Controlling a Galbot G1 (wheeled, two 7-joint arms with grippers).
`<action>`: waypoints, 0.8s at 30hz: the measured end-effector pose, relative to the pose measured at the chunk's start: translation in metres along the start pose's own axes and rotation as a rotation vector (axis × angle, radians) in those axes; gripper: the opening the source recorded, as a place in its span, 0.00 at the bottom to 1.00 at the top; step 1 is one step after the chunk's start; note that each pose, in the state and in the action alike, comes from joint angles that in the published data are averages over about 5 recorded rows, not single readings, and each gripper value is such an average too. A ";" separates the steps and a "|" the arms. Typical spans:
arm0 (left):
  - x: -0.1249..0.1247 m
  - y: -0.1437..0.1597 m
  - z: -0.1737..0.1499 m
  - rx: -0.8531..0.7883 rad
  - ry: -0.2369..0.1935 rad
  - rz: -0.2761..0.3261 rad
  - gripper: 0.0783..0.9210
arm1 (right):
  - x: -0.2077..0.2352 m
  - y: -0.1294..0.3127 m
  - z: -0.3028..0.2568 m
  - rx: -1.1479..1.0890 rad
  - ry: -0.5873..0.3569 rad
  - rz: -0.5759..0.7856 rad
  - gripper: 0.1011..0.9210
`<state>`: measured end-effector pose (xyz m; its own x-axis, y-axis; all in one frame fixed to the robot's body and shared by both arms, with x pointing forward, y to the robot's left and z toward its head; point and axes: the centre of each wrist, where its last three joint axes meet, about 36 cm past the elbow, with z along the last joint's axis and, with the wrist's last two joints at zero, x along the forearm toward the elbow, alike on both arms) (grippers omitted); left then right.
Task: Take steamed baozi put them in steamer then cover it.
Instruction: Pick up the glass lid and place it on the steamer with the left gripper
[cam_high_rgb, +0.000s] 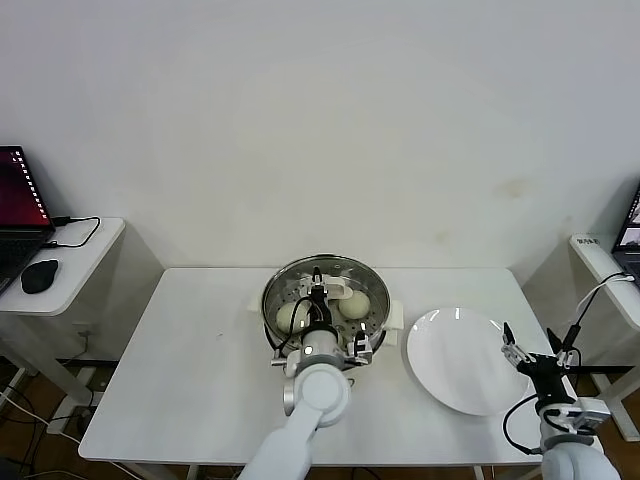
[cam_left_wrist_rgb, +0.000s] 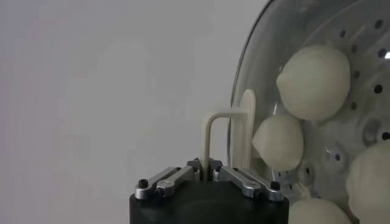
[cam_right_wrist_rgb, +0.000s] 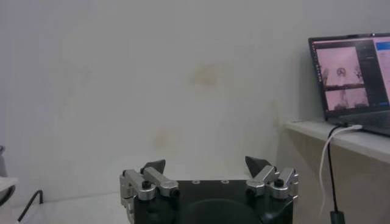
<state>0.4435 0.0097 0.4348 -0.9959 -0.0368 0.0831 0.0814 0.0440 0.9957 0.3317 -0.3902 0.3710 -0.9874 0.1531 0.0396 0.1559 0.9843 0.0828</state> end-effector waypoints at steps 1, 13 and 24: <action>0.000 0.000 0.000 -0.002 0.000 -0.001 0.07 | 0.000 0.000 0.000 -0.001 -0.001 0.000 0.88; 0.001 -0.006 -0.001 -0.013 -0.015 -0.006 0.09 | 0.002 -0.002 -0.004 0.001 -0.011 0.003 0.88; 0.011 0.000 0.001 0.011 -0.037 -0.010 0.44 | 0.002 -0.003 -0.004 0.001 -0.014 0.004 0.88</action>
<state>0.4326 0.0104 0.4353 -0.9974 -0.0003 0.0717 0.0716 0.0546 0.9959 0.3292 -0.3927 0.3746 -0.9871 0.1582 0.0258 0.1599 0.9837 0.0821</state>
